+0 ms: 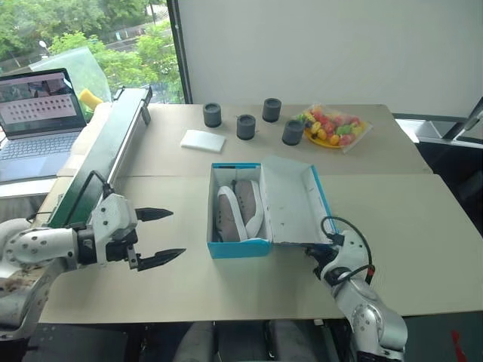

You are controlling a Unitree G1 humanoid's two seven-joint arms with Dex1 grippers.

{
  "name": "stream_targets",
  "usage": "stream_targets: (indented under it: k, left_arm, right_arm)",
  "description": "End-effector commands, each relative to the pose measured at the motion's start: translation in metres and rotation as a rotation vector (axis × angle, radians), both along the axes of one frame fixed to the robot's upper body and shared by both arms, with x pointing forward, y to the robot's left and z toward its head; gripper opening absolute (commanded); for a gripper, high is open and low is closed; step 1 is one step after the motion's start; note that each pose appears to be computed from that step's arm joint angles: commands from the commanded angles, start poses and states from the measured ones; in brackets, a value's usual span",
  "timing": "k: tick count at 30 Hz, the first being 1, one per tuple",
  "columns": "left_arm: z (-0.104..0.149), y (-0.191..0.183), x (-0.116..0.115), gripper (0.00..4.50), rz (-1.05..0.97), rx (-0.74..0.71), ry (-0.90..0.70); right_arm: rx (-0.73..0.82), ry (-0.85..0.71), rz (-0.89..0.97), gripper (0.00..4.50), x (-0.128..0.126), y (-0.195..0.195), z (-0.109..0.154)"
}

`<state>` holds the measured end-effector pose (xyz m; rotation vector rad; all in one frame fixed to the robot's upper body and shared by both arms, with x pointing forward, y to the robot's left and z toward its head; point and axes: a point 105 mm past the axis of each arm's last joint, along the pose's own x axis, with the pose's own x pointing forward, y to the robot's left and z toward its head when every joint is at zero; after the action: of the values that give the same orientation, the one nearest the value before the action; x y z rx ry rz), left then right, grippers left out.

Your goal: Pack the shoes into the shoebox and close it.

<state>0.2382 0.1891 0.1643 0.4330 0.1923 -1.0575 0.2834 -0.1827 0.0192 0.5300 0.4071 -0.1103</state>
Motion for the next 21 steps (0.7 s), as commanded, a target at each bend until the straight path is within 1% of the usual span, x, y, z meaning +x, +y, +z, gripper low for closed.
stream_targets:
  k: [1,3,4,5,7,9,11,12,16,19,21]
  left_arm:
    - [0.006,-0.004,0.0,4.5,-0.02,0.007,-0.04]
    - [0.006,-0.004,0.0,4.5,-0.019,0.01,-0.041]
    - [0.006,-0.004,-0.001,4.5,-0.017,0.01,-0.041]
    - [0.006,-0.004,-0.001,4.5,-0.015,0.011,-0.041]
    - [0.006,-0.004,-0.001,4.5,-0.012,0.012,-0.042]
    - [0.006,-0.003,-0.002,4.5,-0.004,0.015,-0.044]
    - [0.006,-0.002,-0.002,4.5,0.007,0.015,-0.047]
    - [0.006,-0.002,-0.002,4.5,0.012,0.015,-0.049]
    - [0.007,0.001,-0.003,4.5,0.029,0.021,-0.052]
    - [0.007,0.004,-0.004,4.5,0.046,0.021,-0.053]
    - [0.006,0.004,-0.005,4.5,0.049,0.022,-0.05]
  right_arm:
    - [0.221,-0.008,-0.224,0.08,0.0,-0.029,-0.014]
    - [0.501,-0.067,-0.233,0.08,0.009,-0.015,-0.008]
    - [0.637,-0.108,-0.225,0.08,0.013,-0.008,-0.002]
    - [0.739,-0.153,-0.213,0.08,0.017,-0.005,0.007]
    - [0.897,-0.257,-0.196,0.08,0.023,-0.006,0.026]
    - [1.002,-0.374,-0.115,0.08,0.031,-0.006,0.054]
    - [1.037,-0.442,-0.01,0.08,0.035,-0.001,0.078]
    - [1.032,-0.451,0.027,0.08,0.036,0.002,0.085]
    - [0.993,-0.426,0.128,0.08,0.035,0.009,0.093]
    - [0.926,-0.415,0.312,0.08,0.012,0.018,0.108]
    - [0.867,-0.425,0.571,0.08,-0.022,0.03,0.13]
